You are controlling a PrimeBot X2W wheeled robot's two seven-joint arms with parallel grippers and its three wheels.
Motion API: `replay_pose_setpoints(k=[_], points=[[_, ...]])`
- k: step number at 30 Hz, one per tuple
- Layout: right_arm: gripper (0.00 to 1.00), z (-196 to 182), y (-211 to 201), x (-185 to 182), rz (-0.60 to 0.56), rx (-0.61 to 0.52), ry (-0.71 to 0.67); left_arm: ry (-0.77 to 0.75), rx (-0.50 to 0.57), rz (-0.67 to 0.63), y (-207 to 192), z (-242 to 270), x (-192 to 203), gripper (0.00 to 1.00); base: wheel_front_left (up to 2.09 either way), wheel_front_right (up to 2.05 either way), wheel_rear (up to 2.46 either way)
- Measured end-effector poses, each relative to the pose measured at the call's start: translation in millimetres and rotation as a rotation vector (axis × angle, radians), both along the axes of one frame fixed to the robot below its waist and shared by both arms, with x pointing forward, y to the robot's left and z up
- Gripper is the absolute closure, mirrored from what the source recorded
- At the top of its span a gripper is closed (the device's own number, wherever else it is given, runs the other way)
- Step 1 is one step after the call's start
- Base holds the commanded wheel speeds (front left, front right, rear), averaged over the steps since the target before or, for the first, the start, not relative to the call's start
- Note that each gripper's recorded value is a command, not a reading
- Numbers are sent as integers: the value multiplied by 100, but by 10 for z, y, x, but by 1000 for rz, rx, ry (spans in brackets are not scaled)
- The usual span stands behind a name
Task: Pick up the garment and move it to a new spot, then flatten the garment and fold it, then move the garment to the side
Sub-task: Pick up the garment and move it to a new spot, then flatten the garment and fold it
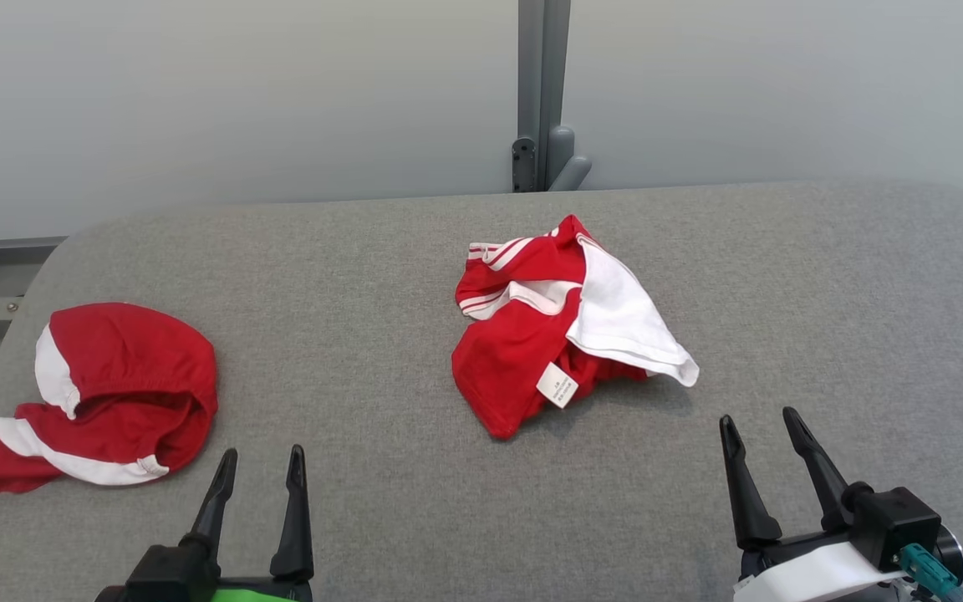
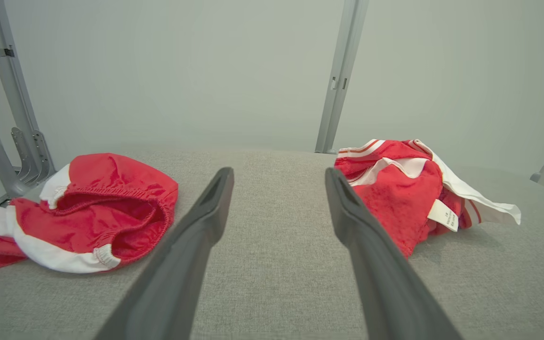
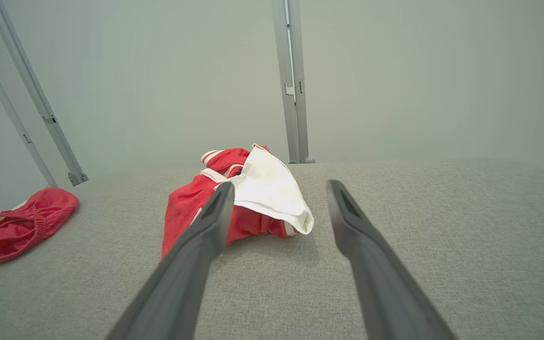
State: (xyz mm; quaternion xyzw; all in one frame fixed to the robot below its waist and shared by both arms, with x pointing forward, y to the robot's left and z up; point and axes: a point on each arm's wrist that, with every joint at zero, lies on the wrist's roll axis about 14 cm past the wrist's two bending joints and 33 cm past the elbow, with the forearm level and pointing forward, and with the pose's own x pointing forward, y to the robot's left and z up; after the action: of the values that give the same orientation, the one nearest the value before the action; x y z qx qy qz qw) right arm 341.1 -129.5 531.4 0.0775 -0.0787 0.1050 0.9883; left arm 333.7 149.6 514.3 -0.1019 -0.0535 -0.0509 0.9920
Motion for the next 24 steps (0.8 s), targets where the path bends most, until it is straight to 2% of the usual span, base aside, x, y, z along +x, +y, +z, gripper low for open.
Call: replay_pose_setpoints(k=[24], points=[[0, -56, -41, -73, -13, -6, 15, 22, 39, 7, -60, -76, -118, 0, 0, 0, 0]])
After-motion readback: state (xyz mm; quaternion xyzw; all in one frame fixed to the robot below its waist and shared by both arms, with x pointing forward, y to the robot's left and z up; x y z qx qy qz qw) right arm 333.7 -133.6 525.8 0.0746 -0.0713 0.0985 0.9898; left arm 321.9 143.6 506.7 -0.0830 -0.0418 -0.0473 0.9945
